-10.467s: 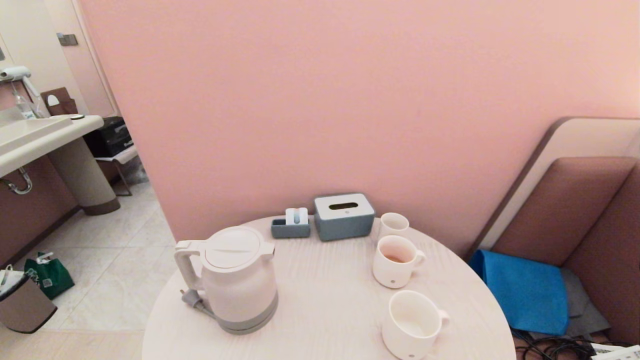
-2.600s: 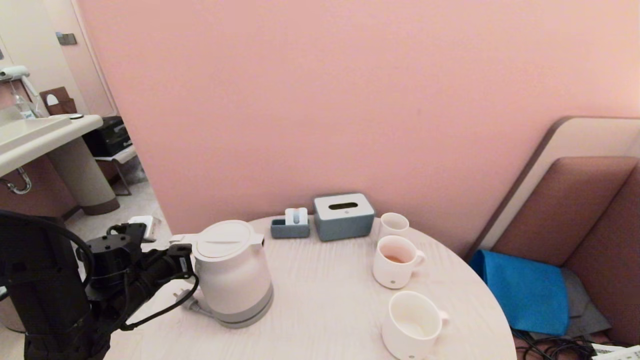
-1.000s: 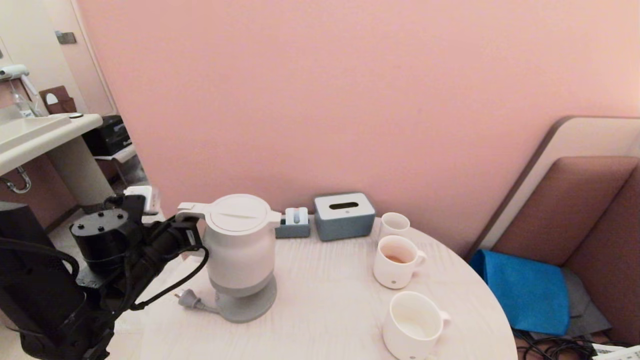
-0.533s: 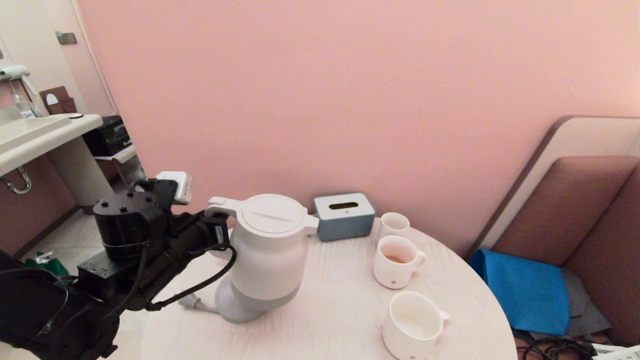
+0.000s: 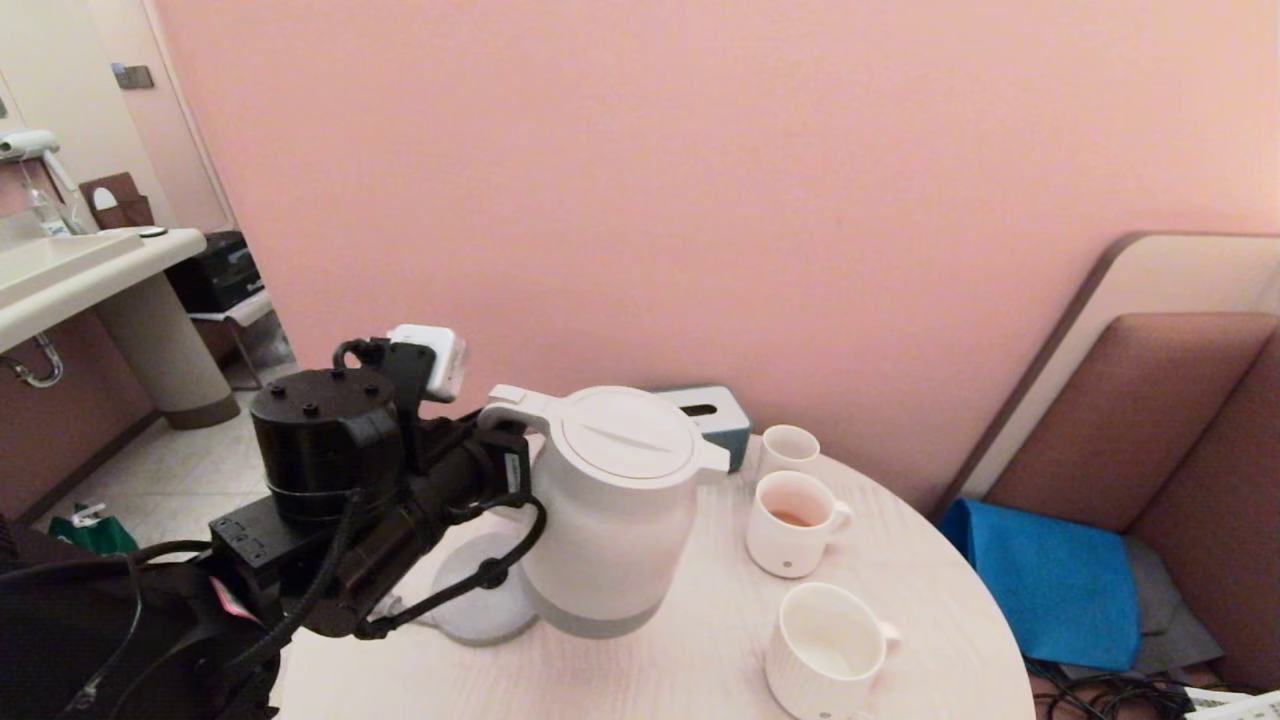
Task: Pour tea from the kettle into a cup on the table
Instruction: Pour water into the cup
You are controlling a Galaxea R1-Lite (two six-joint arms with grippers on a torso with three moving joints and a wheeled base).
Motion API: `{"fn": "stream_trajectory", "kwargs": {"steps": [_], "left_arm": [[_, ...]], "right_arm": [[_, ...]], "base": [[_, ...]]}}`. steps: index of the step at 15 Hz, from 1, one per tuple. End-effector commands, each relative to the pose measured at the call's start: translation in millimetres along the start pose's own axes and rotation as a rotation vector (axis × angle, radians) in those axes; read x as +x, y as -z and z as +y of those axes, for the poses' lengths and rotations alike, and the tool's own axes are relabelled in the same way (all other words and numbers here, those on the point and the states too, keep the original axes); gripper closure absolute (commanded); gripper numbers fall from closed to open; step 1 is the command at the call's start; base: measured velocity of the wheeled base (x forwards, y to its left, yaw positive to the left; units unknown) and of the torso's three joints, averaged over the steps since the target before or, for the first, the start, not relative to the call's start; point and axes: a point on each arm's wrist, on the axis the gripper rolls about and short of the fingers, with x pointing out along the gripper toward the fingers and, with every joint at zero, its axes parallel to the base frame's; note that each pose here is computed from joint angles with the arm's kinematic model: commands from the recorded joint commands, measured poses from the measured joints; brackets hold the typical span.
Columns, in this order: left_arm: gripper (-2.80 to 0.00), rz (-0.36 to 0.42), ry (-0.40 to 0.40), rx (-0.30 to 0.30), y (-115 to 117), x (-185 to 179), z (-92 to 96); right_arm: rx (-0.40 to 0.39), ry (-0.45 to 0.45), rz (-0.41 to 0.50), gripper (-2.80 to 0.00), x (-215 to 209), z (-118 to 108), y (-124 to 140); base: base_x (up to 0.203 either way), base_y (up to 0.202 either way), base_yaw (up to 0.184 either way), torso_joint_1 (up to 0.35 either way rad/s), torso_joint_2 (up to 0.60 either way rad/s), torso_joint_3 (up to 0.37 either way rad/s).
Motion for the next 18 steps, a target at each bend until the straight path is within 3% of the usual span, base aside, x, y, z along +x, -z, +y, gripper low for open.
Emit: {"fn": "stream_trajectory", "kwargs": {"steps": [1, 6, 13, 18], "left_arm": [[0.0, 0.043, 0.034, 0.024, 13.1, 1.2, -22.9], [0.0, 0.055, 0.046, 0.045, 23.5, 7.5, -56.8], [0.0, 0.109, 0.055, 0.135, 44.8, 15.9, -66.8], [0.0, 0.096, 0.061, 0.191, 44.3, 23.6, -72.2]], "right_arm": [[0.0, 0.0, 0.002, 0.0, 0.1, 0.0, 0.0], [0.0, 0.0, 0.002, 0.0, 0.1, 0.0, 0.0], [0.0, 0.0, 0.001, 0.0, 0.1, 0.0, -0.1], [0.0, 0.0, 0.002, 0.0, 0.1, 0.0, 0.0]], "base": [[0.0, 0.0, 0.0, 0.0, 0.0, 0.0], [0.0, 0.0, 0.0, 0.0, 0.0, 0.0], [0.0, 0.0, 0.0, 0.0, 0.0, 0.0], [0.0, 0.0, 0.0, 0.0, 0.0, 0.0]]}}
